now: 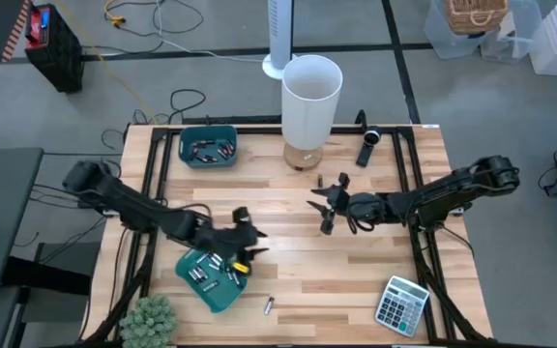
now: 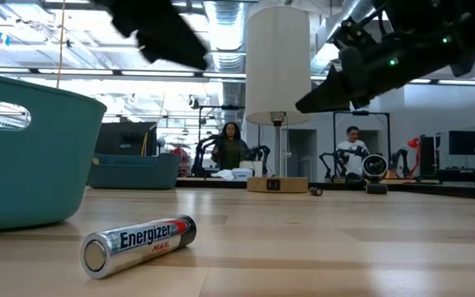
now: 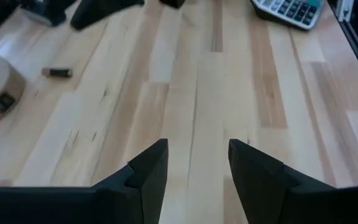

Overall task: Sort batteries
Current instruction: Put the silver battery into the green bin

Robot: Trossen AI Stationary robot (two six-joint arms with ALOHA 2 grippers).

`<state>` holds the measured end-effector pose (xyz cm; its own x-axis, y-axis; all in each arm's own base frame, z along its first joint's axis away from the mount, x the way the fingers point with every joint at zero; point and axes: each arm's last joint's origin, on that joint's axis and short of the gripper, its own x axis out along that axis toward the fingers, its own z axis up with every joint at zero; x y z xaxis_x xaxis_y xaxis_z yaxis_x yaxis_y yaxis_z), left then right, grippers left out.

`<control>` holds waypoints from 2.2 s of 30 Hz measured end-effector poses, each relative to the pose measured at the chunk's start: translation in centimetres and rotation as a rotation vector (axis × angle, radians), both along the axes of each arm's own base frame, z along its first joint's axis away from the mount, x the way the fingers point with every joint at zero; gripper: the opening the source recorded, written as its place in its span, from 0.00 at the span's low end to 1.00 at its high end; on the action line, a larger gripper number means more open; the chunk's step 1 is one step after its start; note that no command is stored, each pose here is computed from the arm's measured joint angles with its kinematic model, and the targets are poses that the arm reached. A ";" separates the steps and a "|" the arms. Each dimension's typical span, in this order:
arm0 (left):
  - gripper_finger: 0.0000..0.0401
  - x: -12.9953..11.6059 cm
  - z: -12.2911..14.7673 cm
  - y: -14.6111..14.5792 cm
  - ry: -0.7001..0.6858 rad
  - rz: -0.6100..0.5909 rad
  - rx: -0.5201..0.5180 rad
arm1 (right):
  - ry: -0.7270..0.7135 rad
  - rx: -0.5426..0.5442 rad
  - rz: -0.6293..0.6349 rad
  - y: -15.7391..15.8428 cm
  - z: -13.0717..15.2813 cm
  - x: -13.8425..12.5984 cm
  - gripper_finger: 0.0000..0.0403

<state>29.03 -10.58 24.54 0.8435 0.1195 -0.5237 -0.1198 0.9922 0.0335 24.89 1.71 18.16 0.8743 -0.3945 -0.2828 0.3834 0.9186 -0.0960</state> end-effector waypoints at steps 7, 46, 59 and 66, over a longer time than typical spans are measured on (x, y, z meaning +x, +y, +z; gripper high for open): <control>0.46 5.1 0.3 -2.5 0.166 -0.040 -0.097 | 0.022 -0.042 0.014 0.0 -0.1 -0.1 0.44; 0.58 7.7 -5.1 -11.8 0.603 0.219 -0.414 | 0.033 -0.008 0.085 2.0 -0.3 -0.4 0.44; 0.58 7.5 -6.4 -11.8 0.592 0.170 -0.439 | 0.032 0.010 0.079 2.0 -0.4 -0.4 0.44; 0.58 7.7 -6.5 -11.9 0.582 0.151 -0.447 | 0.032 0.010 0.078 2.0 -0.4 -0.4 0.44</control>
